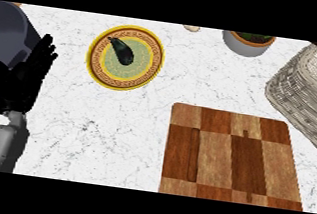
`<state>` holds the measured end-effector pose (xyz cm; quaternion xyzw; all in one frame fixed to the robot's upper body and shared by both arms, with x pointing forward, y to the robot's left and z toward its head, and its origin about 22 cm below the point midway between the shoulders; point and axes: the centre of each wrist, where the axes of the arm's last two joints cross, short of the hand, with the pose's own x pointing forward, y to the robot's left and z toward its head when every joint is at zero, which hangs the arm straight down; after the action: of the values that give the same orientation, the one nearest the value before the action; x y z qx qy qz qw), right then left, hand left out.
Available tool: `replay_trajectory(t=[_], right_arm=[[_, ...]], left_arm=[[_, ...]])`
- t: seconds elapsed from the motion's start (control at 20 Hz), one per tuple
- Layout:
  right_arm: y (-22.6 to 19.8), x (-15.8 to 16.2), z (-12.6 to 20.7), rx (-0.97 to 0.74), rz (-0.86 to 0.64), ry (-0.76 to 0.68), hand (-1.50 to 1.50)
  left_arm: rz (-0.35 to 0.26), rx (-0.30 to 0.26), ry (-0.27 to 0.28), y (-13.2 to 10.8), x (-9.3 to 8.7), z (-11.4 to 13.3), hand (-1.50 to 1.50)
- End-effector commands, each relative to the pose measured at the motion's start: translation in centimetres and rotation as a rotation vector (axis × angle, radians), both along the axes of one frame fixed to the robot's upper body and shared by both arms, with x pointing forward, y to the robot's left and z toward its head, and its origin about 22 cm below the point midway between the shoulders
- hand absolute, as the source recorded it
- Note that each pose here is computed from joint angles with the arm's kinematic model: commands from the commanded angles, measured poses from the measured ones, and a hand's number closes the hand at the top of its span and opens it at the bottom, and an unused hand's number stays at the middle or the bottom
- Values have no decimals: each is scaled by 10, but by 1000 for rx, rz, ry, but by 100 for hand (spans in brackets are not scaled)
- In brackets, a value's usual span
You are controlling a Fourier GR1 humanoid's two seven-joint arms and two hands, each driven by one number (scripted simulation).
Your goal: Pick the sweet potato from the cutting board and place it in the basket
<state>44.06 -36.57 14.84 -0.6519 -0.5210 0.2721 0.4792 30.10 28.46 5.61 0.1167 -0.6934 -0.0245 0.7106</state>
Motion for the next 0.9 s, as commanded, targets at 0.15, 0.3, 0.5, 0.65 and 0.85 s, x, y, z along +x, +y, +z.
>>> replay_trajectory(t=[0.15, 0.3, 0.5, 0.65, 0.85], right_arm=[[-5, 5, 19, -12, -57, 61, 150], [-15, -1, 5, -10, -105, 199, 150], [-17, -2, 2, 13, -100, 302, 150], [-25, -4, 12, 37, -100, 299, 150], [-42, -16, -8, 8, -96, 270, 150]], left_arm=[[-6, -14, 11, -3, -4, -1, 0], [-17, 9, 0, -8, 7, 3, 0], [-14, -3, 6, -15, 3, -15, 0], [-20, 1, -15, -7, 6, 7, 0], [-12, -14, -2, -11, 3, -8, 0]])
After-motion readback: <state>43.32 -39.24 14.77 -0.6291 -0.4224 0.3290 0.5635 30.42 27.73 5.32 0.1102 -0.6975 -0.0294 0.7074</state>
